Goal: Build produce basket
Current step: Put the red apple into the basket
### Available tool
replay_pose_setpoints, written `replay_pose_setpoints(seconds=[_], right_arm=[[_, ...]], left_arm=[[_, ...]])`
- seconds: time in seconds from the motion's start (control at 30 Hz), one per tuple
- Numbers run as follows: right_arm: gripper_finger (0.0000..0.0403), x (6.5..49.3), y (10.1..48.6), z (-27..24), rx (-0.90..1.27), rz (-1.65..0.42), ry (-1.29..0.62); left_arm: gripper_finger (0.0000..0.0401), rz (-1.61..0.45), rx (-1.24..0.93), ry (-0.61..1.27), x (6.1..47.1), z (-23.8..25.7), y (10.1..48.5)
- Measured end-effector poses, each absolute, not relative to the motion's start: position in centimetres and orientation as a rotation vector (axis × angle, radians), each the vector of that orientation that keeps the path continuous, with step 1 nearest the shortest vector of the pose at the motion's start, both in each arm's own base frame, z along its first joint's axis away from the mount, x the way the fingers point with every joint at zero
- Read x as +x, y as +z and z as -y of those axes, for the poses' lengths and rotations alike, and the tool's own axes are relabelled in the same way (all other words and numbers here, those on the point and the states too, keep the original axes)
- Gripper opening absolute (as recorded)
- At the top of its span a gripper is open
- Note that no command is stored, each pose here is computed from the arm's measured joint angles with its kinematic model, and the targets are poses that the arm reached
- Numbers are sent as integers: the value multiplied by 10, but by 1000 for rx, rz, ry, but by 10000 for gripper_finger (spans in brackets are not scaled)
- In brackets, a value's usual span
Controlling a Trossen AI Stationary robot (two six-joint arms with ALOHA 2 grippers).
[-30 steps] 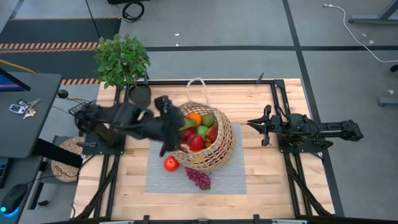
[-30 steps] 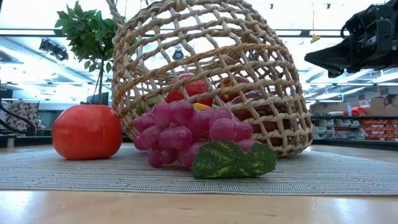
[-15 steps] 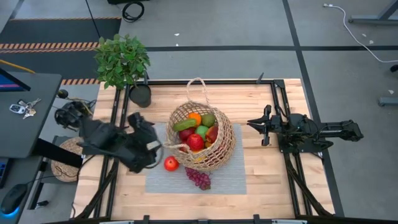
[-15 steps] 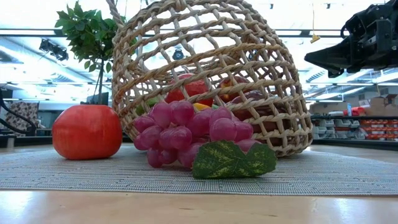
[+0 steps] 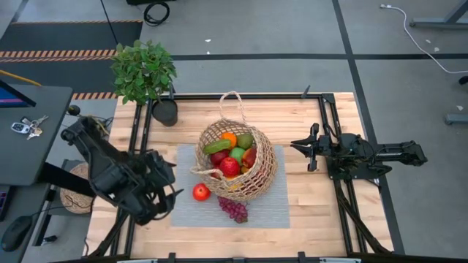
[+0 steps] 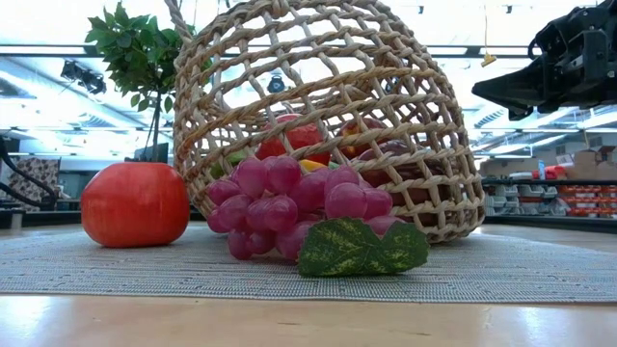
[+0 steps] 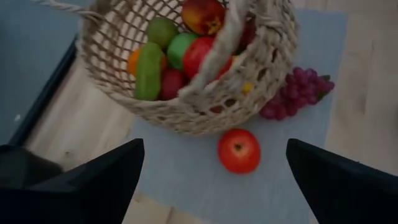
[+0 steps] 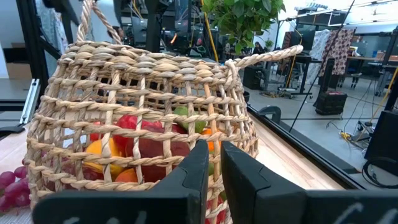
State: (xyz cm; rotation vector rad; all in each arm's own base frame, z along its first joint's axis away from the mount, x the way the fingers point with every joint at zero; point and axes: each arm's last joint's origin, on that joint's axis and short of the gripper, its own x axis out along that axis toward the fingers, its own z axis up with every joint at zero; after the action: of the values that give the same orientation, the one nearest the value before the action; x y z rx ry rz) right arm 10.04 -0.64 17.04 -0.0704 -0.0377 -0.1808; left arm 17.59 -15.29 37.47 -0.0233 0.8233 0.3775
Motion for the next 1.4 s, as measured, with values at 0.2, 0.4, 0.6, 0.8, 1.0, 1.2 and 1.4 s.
replay_pose_setpoints(seconds=[0.2,0.4,0.6,0.8,1.0,1.2,1.4], right_arm=[[50,100,170,6,-70,37,-181],[50,100,170,6,-70,38,-181],[50,100,170,6,-70,38,-181],[50,100,170,6,-70,38,-180],[50,100,170,6,-70,38,-181],[50,100,170,6,-70,38,-181],[50,100,170,6,-70,38,-180]], left_arm=[[400,-821,-31,352,179,162,356],[400,-885,-89,377,179,163,337],[400,-1007,-196,430,177,162,304],[400,-1039,-259,477,180,159,272],[400,-992,-288,419,192,157,241],[400,-948,-283,368,200,151,215],[400,-820,-221,303,205,150,193]])
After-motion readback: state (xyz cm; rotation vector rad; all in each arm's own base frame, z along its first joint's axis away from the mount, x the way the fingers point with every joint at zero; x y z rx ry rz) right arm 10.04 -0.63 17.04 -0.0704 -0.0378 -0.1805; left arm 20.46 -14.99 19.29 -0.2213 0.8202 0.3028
